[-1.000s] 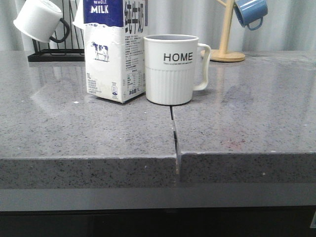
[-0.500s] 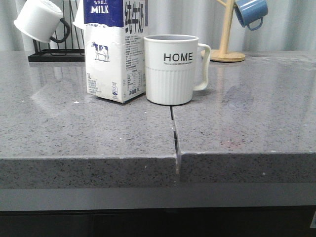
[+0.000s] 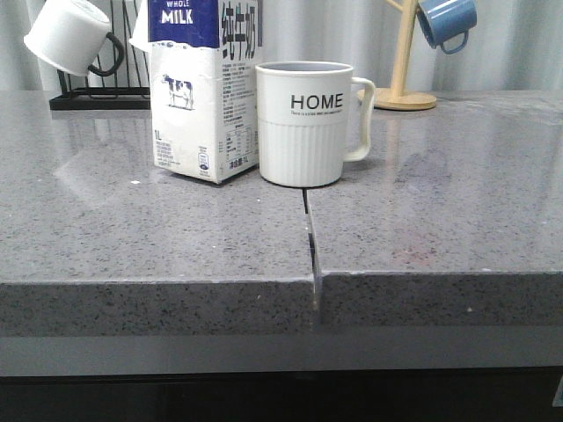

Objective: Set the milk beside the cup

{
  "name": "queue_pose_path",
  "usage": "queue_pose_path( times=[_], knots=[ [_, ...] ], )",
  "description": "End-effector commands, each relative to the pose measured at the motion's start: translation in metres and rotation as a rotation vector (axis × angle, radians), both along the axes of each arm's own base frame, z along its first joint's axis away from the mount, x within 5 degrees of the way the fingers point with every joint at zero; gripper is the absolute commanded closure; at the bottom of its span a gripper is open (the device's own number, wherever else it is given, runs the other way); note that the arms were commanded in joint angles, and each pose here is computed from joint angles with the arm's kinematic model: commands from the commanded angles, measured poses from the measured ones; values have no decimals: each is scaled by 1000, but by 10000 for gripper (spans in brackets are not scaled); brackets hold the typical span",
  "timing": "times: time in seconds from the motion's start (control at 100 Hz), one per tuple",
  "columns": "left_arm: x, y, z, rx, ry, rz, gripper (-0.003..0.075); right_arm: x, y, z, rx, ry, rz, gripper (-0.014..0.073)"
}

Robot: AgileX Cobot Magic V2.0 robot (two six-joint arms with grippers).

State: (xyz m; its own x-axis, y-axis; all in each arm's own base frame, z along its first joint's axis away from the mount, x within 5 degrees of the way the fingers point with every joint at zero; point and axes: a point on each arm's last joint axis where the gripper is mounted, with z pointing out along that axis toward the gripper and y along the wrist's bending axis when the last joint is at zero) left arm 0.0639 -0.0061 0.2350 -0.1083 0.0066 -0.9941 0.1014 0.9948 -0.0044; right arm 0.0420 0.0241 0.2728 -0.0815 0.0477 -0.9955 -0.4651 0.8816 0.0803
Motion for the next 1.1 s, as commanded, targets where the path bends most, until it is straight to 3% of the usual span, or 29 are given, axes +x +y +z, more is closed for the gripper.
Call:
queue_pose_path(
  times=[0.0,0.28,1.09],
  knots=[
    [-3,2,8,-23,-141,25,741,0,-1,16,41,-93,-8,663],
    [-9,5,-36,-65,-171,76,741,0,-1,16,40,-92,-8,663],
    [-8,5,-36,-44,-176,76,741,0,-1,16,39,-89,-8,663]
  ],
)
